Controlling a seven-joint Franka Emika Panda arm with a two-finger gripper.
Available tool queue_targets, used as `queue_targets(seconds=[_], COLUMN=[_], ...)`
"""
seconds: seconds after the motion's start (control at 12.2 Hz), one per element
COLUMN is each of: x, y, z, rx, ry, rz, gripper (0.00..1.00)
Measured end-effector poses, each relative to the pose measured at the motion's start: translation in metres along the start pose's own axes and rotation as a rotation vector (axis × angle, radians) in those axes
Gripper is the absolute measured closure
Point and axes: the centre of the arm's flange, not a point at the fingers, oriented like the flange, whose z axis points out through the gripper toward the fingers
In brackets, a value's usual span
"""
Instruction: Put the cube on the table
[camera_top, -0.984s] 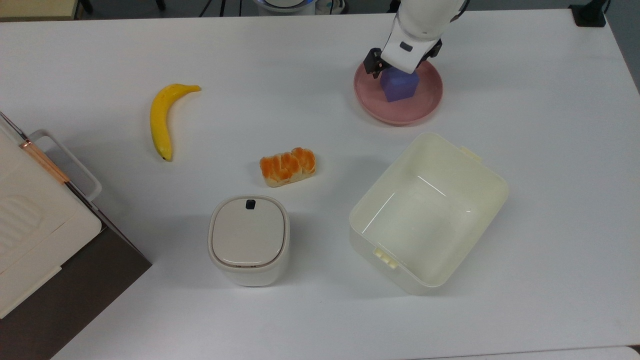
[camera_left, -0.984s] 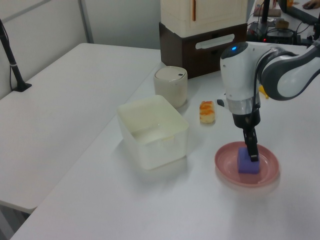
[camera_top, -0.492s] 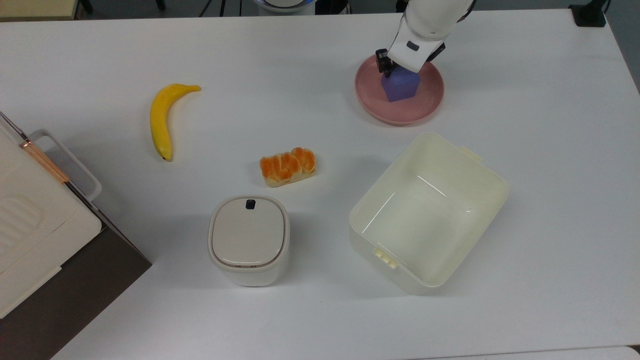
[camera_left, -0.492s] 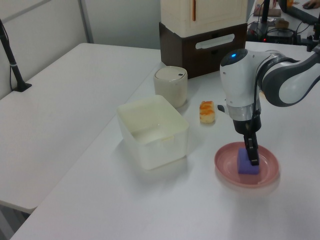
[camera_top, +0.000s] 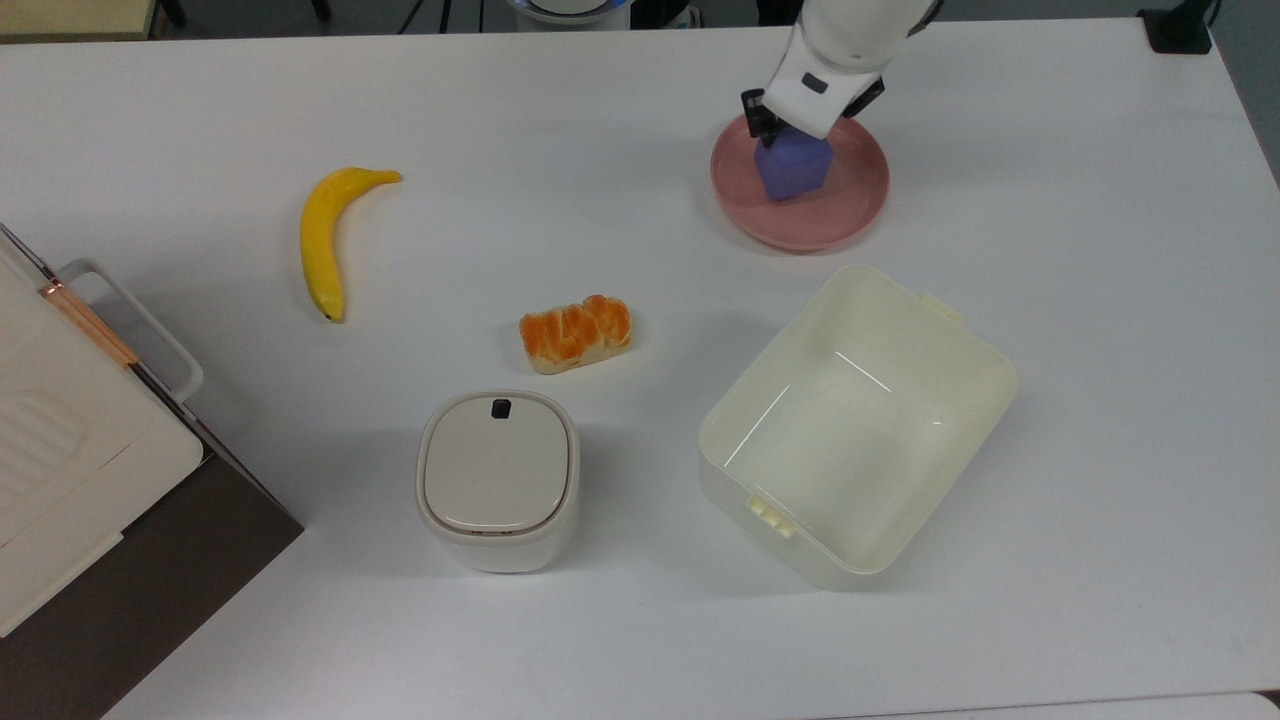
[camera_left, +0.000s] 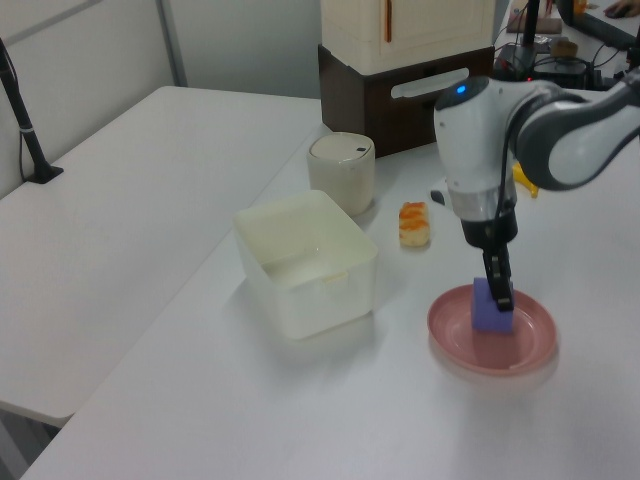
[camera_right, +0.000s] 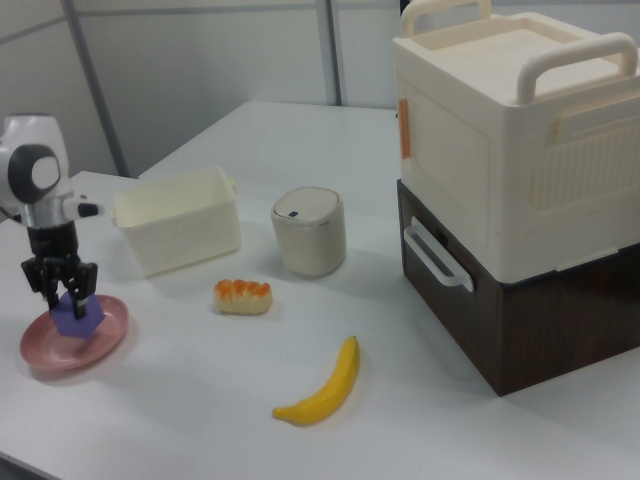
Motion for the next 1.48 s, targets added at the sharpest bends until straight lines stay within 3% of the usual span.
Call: queue_targets(seconds=[0.16,0.41,0.74,0.98,1.15,1.23,1.48], x=[0.001,0.007,0.002,0.001,0.009,0.011,0.009], y=[0.032,0.109,0.255,0.317,0.324,0.324,0.327], z=[-0.022,-0.032,-0.024,-0.018,-0.033,-0.046,-0.085], rx=[0.015,-0.011,-0.045,-0.071,-0.077,-0.081,-0.084], ry=[0.010,0.025,0.025,0.057,0.089,0.106,0.108], rz=[0.021,0.048,0.133,0.187,0.196,0.196,0.221], gripper=[0.48,0.48,0.48,0.35,0.08,0.00,0.00])
